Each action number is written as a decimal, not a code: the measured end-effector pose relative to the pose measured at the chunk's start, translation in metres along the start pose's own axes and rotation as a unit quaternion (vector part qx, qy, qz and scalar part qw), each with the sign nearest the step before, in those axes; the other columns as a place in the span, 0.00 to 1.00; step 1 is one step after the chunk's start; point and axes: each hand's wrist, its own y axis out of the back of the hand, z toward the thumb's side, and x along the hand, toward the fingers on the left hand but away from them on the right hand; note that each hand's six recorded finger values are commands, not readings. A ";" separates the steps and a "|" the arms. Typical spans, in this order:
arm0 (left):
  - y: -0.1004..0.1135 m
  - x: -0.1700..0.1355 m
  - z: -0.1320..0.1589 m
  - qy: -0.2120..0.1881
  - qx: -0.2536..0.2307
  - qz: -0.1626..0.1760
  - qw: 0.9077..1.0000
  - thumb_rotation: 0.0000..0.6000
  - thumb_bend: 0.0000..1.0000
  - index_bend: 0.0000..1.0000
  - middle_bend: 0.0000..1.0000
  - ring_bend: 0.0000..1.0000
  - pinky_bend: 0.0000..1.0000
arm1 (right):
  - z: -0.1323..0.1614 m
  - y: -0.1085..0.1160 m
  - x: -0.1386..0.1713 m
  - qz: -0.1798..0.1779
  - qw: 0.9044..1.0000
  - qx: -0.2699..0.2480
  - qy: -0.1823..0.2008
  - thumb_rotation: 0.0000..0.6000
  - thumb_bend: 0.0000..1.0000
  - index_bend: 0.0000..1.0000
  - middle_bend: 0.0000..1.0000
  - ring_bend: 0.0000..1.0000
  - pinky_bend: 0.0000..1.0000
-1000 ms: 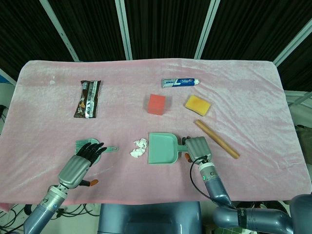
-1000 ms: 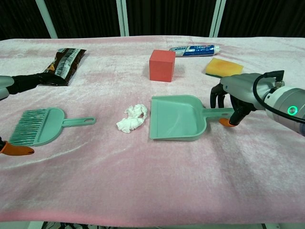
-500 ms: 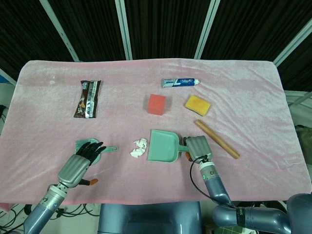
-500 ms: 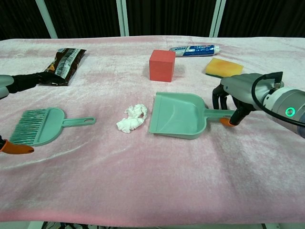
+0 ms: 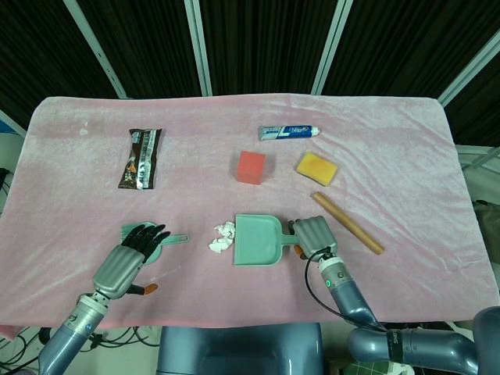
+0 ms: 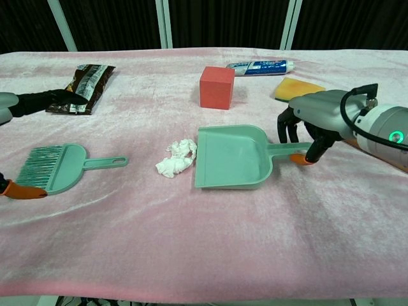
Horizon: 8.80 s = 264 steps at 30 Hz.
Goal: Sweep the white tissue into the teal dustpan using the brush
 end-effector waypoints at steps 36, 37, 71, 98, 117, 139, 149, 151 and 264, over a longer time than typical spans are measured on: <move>-0.014 0.115 -0.008 0.150 0.095 -0.042 0.983 1.00 0.22 0.41 0.46 0.88 1.00 | -0.009 0.018 0.008 0.011 1.000 0.000 0.002 1.00 0.58 0.66 0.66 0.71 0.76; -0.016 0.115 -0.008 0.152 0.096 -0.044 0.983 1.00 0.23 0.42 0.46 0.88 1.00 | -0.009 0.018 0.008 0.012 1.000 0.000 0.002 1.00 0.58 0.66 0.66 0.71 0.76; -0.050 0.118 -0.015 0.171 0.101 -0.072 0.977 1.00 0.30 0.50 0.55 0.89 1.00 | -0.015 0.014 0.008 0.018 1.000 -0.003 -0.007 1.00 0.59 0.66 0.66 0.71 0.76; -0.019 0.122 0.032 0.055 0.029 -0.015 0.998 1.00 0.38 0.58 0.65 0.90 1.00 | -0.007 0.024 0.006 0.054 0.994 0.092 -0.029 1.00 0.59 0.66 0.66 0.71 0.76; -0.017 0.149 0.079 0.003 -0.017 0.004 1.000 1.00 0.38 0.58 0.65 0.90 1.00 | -0.008 0.026 -0.001 0.045 0.991 0.115 -0.057 1.00 0.59 0.66 0.66 0.71 0.76; -0.032 0.174 0.103 -0.021 -0.190 0.037 0.981 1.00 0.38 0.59 0.65 0.90 1.00 | -0.016 0.026 0.004 0.049 0.988 0.134 -0.057 1.00 0.59 0.66 0.66 0.71 0.76; -0.036 0.187 0.122 -0.045 -0.202 0.034 0.978 1.00 0.38 0.59 0.65 0.90 1.00 | -0.015 0.018 0.008 0.061 0.988 0.133 -0.052 1.00 0.59 0.66 0.66 0.71 0.76; -0.035 0.191 0.129 -0.052 -0.208 0.037 0.976 1.00 0.38 0.59 0.65 0.90 1.00 | -0.014 0.016 0.009 0.061 0.988 0.132 -0.050 1.00 0.59 0.66 0.66 0.71 0.76; 0.071 0.154 0.045 -0.067 -0.201 0.155 0.965 1.00 0.36 0.55 0.61 0.90 1.00 | -0.013 -0.002 0.025 0.061 0.996 0.033 -0.053 1.00 0.26 0.48 0.44 0.65 0.76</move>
